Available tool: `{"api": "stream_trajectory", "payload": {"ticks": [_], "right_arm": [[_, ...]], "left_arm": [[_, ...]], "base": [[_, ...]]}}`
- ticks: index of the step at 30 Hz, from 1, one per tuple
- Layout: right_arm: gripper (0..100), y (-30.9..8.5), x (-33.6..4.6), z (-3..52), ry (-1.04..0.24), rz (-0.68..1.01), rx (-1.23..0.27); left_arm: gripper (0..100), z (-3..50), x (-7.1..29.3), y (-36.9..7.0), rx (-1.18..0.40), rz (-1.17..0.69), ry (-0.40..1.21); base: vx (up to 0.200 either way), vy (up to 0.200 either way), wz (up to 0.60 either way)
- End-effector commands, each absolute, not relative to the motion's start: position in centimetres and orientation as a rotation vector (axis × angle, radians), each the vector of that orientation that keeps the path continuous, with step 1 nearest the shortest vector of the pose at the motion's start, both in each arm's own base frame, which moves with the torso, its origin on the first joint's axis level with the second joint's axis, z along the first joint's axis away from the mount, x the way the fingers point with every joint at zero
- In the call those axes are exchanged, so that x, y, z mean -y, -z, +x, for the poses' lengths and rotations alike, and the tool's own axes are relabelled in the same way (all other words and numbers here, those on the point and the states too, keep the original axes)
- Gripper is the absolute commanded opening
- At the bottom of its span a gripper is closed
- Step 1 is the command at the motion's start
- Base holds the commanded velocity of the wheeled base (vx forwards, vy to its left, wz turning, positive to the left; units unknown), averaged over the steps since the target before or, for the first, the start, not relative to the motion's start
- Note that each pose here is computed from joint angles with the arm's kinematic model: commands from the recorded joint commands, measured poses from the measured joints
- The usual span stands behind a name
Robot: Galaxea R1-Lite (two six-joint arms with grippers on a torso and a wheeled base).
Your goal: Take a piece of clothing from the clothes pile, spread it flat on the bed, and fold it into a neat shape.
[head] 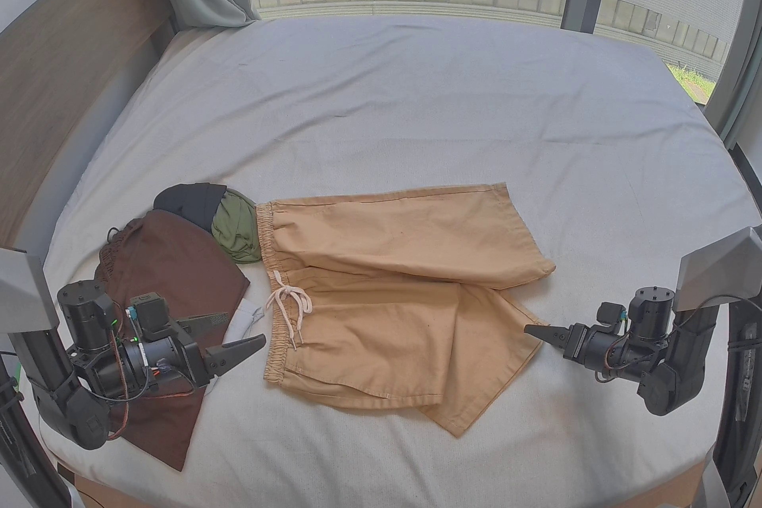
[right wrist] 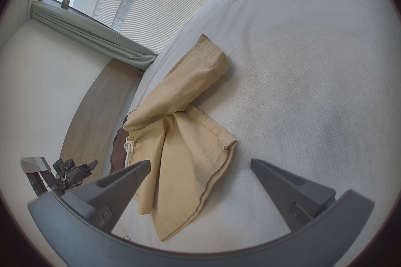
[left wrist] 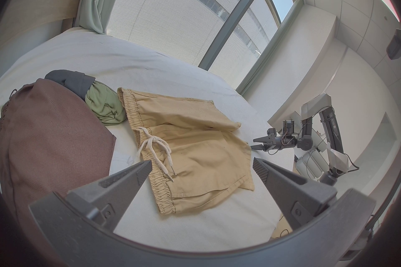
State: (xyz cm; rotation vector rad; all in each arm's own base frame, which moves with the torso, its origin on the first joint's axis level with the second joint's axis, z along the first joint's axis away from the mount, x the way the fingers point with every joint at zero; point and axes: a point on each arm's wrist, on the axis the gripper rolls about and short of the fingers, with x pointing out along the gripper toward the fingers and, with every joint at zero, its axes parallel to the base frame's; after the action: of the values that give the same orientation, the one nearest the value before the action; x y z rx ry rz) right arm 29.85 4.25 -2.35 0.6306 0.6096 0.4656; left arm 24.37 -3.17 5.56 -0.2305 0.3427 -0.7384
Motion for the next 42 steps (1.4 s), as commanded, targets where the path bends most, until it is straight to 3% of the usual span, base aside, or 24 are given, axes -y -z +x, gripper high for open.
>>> {"api": "stream_trajectory", "payload": {"ticks": [1,8,9,42], "right_arm": [[100,3.5,-4.6,30.3,-0.467,0.634,-0.631],[100,3.5,-5.0,30.9,-0.471,0.633,-0.613],[0,3.5,-5.2,30.9,-0.47,0.638,-0.616],[0,1.8,-3.6,35.5,-0.399,0.614,-0.4]], "left_arm": [[100,24.3,3.2,-5.6,-0.34,-0.23,0.741],[100,24.3,3.2,-5.7,-0.338,-0.228,0.742],[100,24.3,3.3,-5.7,-0.339,-0.228,0.743],[100,24.5,3.3,-5.9,-0.332,-0.244,0.74]], "base": [[0.0,0.0,0.0],[0.0,0.0,0.0],[0.0,0.0,0.0],[0.0,0.0,0.0]]}}
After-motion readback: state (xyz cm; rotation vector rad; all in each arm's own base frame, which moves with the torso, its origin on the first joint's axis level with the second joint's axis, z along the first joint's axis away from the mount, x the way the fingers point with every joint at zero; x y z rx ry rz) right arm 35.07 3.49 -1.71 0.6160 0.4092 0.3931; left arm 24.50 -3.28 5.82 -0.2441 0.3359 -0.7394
